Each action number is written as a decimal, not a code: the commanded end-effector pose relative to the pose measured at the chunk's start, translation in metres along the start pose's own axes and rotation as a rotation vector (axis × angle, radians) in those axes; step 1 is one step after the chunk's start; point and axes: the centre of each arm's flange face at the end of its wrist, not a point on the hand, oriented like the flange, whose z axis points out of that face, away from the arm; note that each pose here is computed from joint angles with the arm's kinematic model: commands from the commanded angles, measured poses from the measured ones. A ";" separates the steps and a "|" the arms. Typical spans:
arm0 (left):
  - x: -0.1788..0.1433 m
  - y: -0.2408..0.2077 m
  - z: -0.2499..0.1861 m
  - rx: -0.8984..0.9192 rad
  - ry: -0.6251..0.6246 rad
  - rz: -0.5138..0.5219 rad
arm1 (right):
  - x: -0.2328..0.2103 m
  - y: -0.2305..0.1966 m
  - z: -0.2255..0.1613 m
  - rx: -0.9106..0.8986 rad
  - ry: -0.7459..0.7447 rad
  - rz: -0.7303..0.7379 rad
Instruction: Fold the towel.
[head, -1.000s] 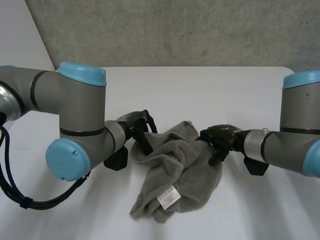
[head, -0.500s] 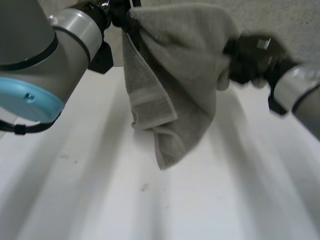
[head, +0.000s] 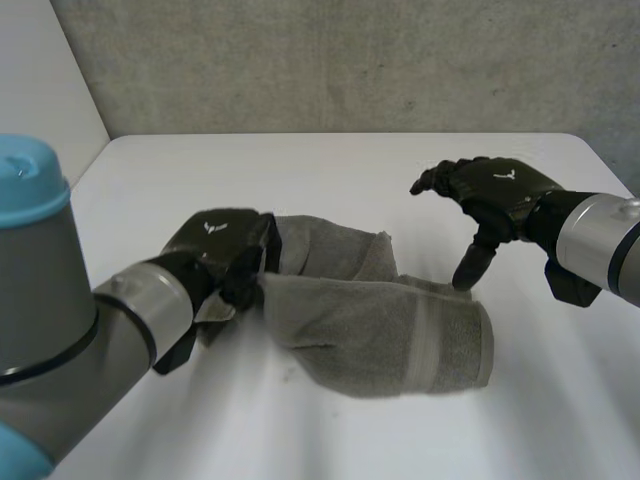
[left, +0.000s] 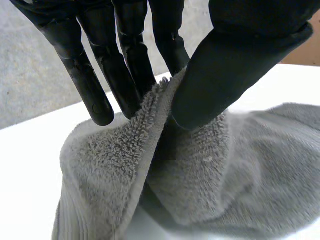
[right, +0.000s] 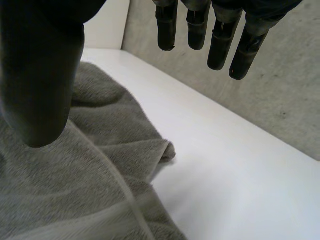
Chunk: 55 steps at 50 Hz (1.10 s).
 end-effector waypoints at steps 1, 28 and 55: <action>-0.001 0.010 -0.014 -0.024 -0.008 -0.004 | 0.001 0.015 0.011 -0.048 -0.015 0.029; -0.013 0.018 -0.043 0.019 -0.057 -0.017 | -0.040 0.080 0.088 -0.265 -0.202 0.064; -0.032 0.069 -0.013 0.062 -0.113 0.129 | -0.039 0.095 0.101 -0.229 -0.122 0.015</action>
